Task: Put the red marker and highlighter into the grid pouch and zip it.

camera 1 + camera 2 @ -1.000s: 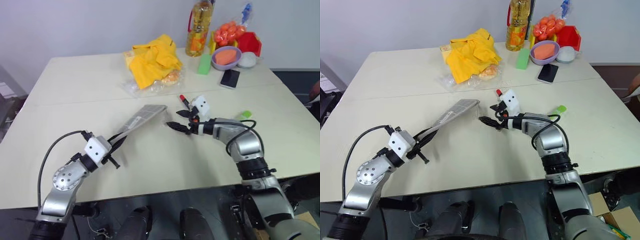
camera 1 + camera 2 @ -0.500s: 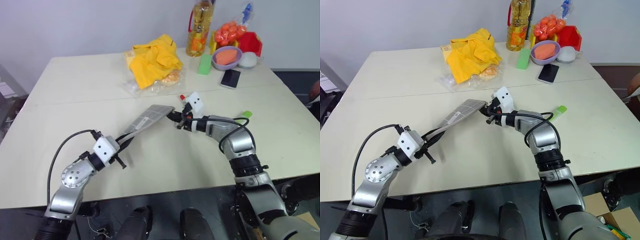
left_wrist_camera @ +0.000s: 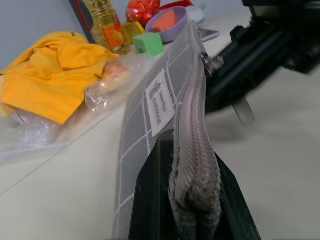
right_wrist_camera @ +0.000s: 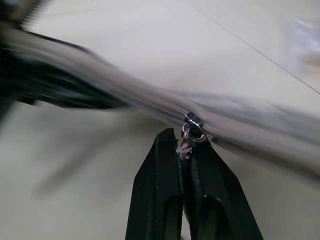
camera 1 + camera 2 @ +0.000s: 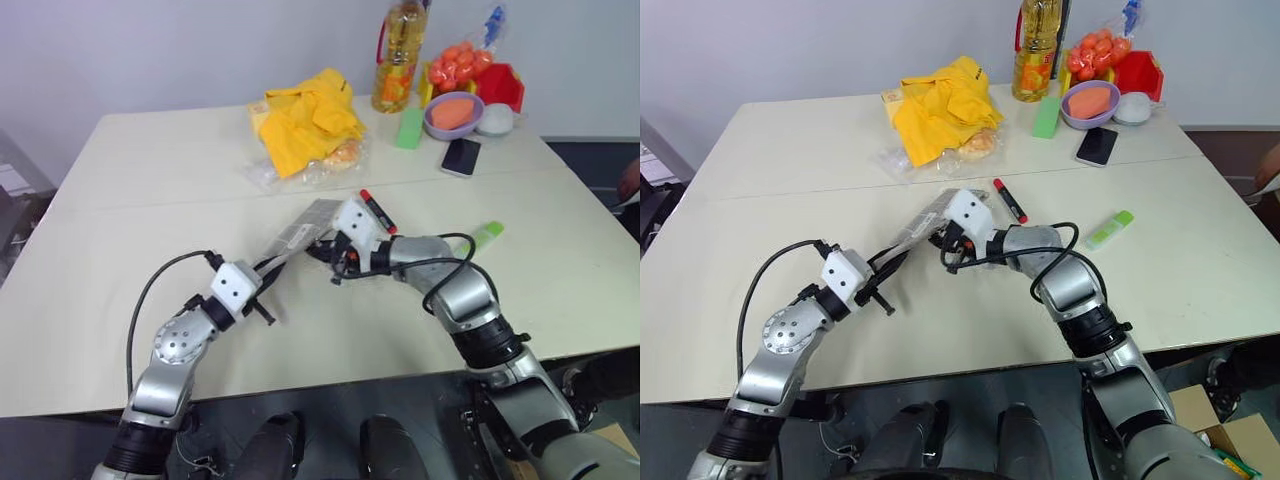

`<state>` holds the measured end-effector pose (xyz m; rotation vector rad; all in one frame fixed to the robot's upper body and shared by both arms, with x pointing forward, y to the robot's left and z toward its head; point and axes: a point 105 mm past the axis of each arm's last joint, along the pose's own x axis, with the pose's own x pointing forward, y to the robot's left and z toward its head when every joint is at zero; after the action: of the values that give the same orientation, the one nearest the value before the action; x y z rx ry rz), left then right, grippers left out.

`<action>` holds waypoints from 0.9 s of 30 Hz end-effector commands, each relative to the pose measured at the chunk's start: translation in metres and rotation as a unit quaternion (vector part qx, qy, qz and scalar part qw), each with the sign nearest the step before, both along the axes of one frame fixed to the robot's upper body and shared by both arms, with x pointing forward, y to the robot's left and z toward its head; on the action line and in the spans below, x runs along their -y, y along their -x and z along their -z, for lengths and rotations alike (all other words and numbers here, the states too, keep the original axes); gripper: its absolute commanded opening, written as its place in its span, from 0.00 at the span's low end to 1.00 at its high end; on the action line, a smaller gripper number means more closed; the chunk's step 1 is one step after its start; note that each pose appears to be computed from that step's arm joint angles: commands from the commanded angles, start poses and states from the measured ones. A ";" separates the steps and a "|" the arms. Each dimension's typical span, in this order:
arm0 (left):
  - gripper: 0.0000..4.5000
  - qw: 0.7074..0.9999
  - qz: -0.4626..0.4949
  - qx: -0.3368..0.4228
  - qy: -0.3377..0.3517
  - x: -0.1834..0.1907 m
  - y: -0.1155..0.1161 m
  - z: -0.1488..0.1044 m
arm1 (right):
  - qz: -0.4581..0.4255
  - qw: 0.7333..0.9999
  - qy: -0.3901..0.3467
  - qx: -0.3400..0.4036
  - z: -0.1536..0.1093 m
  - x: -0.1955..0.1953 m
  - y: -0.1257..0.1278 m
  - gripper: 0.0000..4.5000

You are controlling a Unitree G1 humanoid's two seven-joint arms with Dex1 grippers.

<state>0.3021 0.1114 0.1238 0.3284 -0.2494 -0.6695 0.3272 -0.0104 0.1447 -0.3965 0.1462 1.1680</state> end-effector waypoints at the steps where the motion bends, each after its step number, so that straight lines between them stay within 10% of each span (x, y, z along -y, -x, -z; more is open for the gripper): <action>1: 0.00 1.000 0.013 0.022 0.013 0.014 -0.001 -0.015 | -0.076 0.997 -0.005 0.020 -0.009 -0.031 0.030 0.01; 9: 0.00 0.999 0.001 0.025 0.024 0.016 -0.004 -0.018 | -0.088 0.996 -0.007 0.015 -0.010 -0.037 0.035 0.01; 17: 0.00 0.995 -0.090 0.042 -0.001 -0.026 -0.017 -0.020 | 0.057 0.998 -0.010 0.020 -0.018 0.039 -0.012 0.78; 27: 0.00 0.993 -0.114 0.039 -0.019 -0.041 -0.021 -0.015 | 0.323 0.946 -0.015 -0.007 0.000 0.139 -0.086 0.78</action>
<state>0.3206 0.1446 0.1384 0.3913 -0.2749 -0.4666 0.4053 -0.1462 0.1316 -0.2580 0.3000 0.5565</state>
